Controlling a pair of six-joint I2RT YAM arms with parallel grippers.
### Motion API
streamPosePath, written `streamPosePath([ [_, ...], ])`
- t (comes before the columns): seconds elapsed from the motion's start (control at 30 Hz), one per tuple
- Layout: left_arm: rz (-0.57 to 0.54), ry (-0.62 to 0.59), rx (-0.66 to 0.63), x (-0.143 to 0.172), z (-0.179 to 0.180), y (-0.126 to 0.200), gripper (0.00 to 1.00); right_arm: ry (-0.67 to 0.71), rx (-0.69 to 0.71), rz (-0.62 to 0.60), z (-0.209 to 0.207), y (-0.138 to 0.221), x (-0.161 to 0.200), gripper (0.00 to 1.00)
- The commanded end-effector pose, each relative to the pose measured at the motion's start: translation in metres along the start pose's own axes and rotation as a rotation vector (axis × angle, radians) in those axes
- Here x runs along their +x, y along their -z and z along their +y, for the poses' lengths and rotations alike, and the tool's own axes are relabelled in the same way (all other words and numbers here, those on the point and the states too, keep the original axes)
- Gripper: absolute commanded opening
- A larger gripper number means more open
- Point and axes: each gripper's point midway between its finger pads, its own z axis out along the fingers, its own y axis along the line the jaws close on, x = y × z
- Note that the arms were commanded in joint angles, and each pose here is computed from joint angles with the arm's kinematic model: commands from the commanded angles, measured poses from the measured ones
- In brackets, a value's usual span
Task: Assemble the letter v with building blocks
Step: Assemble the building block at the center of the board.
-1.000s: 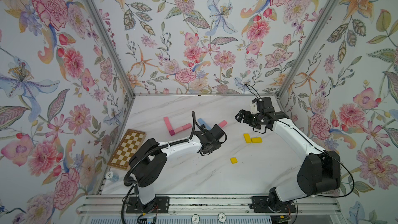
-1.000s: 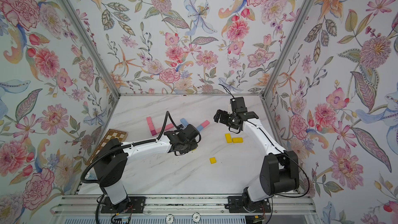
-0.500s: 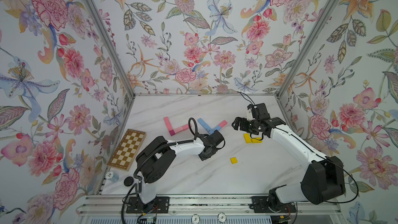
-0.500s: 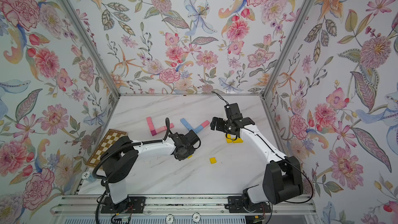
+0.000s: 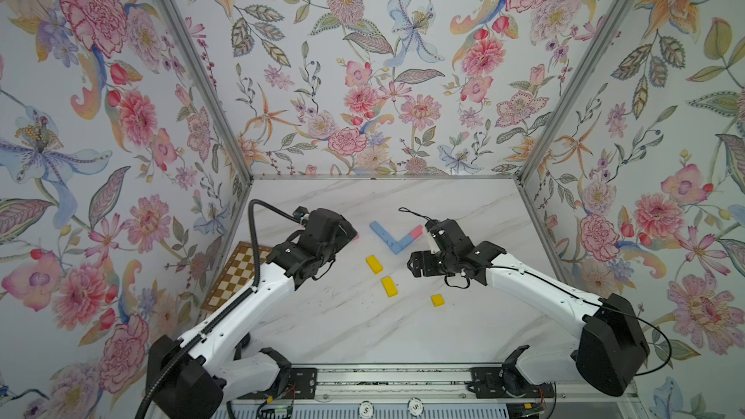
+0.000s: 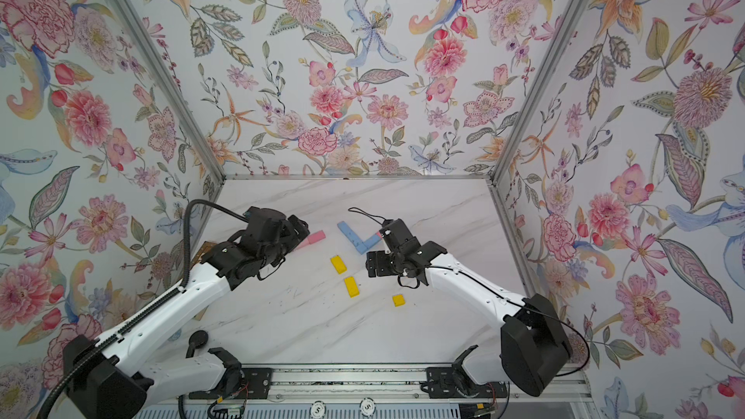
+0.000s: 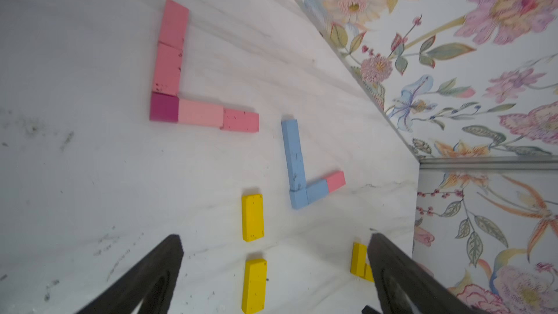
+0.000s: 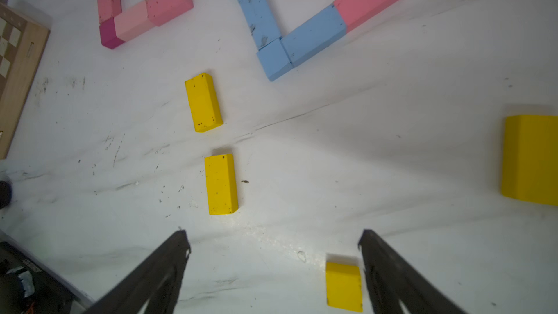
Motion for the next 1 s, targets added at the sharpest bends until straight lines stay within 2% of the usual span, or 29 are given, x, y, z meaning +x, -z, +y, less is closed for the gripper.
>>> streamPosePath([
  [0.0, 0.077, -0.045, 0.165, 0.011, 0.012, -0.014, 0.99, 0.111, 0.048, 0.041, 0.023, -0.034, 0.020, 0.84],
  [0.07, 0.083, -0.001, 0.239, 0.013, 0.016, -0.016, 0.99, 0.192, 0.081, 0.075, 0.037, -0.051, 0.031, 0.80],
  [0.13, 0.102, 0.025, 0.238, 0.021, 0.027, -0.020, 0.99, 0.234, 0.106, 0.107, 0.045, -0.068, 0.041, 0.76],
  [0.3, 0.169, 0.075, 0.252, 0.044, 0.048, -0.034, 0.99, 0.227, 0.116, 0.158, 0.050, -0.094, 0.054, 0.65],
  [0.47, 0.164, 0.121, 0.261, 0.051, 0.065, -0.035, 0.99, 0.244, 0.160, 0.172, 0.042, -0.103, 0.057, 0.57],
  [0.7, 0.185, 0.128, 0.256, 0.051, 0.073, -0.041, 0.99, 0.301, 0.183, 0.162, 0.035, -0.104, 0.059, 0.26],
  [0.97, 0.195, 0.166, 0.251, 0.053, 0.085, -0.050, 0.99, 0.339, 0.187, 0.200, 0.028, -0.110, 0.059, 0.19],
])
